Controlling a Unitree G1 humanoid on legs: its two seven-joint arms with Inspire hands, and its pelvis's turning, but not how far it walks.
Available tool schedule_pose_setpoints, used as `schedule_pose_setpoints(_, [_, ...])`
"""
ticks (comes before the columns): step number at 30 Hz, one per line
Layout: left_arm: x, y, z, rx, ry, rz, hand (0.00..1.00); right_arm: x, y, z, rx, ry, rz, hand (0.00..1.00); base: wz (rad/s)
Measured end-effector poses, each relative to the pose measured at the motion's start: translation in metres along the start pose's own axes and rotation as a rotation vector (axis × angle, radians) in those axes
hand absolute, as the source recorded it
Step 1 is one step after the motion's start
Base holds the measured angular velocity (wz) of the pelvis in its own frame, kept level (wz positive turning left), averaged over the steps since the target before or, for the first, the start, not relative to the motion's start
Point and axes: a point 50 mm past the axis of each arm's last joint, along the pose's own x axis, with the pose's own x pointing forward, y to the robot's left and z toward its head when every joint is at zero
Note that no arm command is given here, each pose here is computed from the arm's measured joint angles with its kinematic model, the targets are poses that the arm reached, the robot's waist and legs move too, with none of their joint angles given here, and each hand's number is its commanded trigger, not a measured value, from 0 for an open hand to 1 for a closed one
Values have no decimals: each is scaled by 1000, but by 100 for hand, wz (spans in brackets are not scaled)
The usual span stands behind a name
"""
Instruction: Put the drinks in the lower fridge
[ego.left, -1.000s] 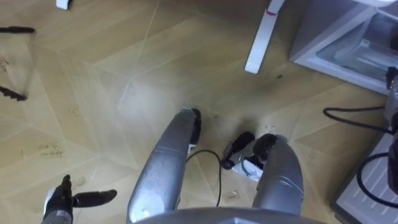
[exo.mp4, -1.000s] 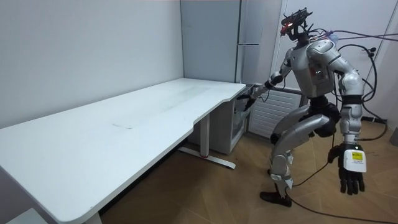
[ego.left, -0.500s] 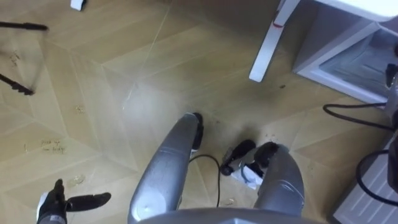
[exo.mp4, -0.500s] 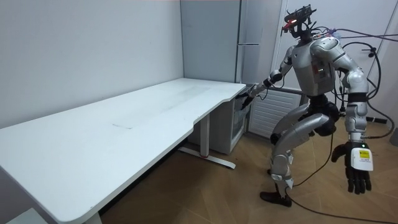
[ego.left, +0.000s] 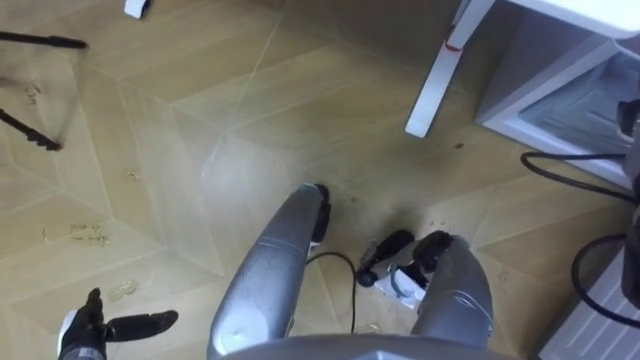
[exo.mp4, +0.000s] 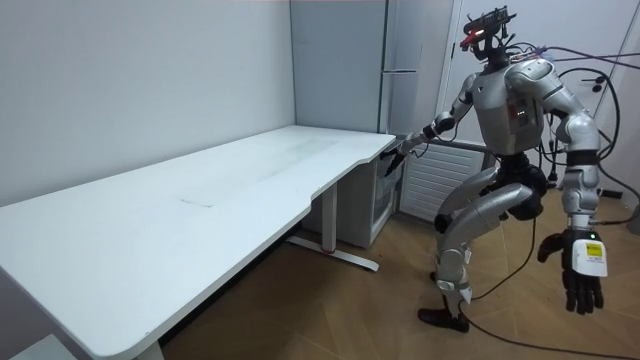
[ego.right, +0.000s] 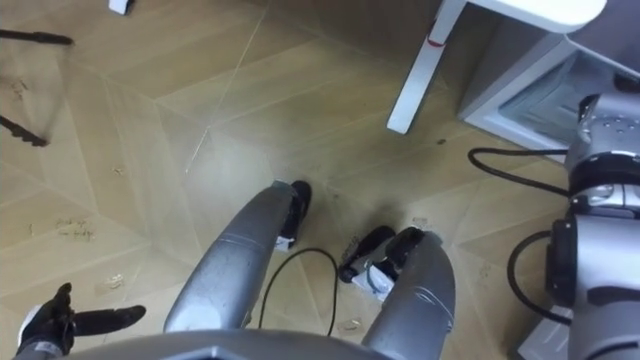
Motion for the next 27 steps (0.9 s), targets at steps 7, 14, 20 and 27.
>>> schedule_pose_setpoints(7, [0,-3,2,-4,-10,-20,0,-1,1,0,4,-3,1,0,0])
schedule_pose_setpoints(14, [0,-6,2,34,-9,-45,0,2,-4,0,-21,-11,15,0,0])
schedule_pose_setpoints(20, [0,-9,7,81,-24,-81,0,15,-32,7,-175,-2,74,0,12])
schedule_pose_setpoints(27, [0,-3,11,106,-38,-69,0,19,-48,20,-366,35,184,0,-4])
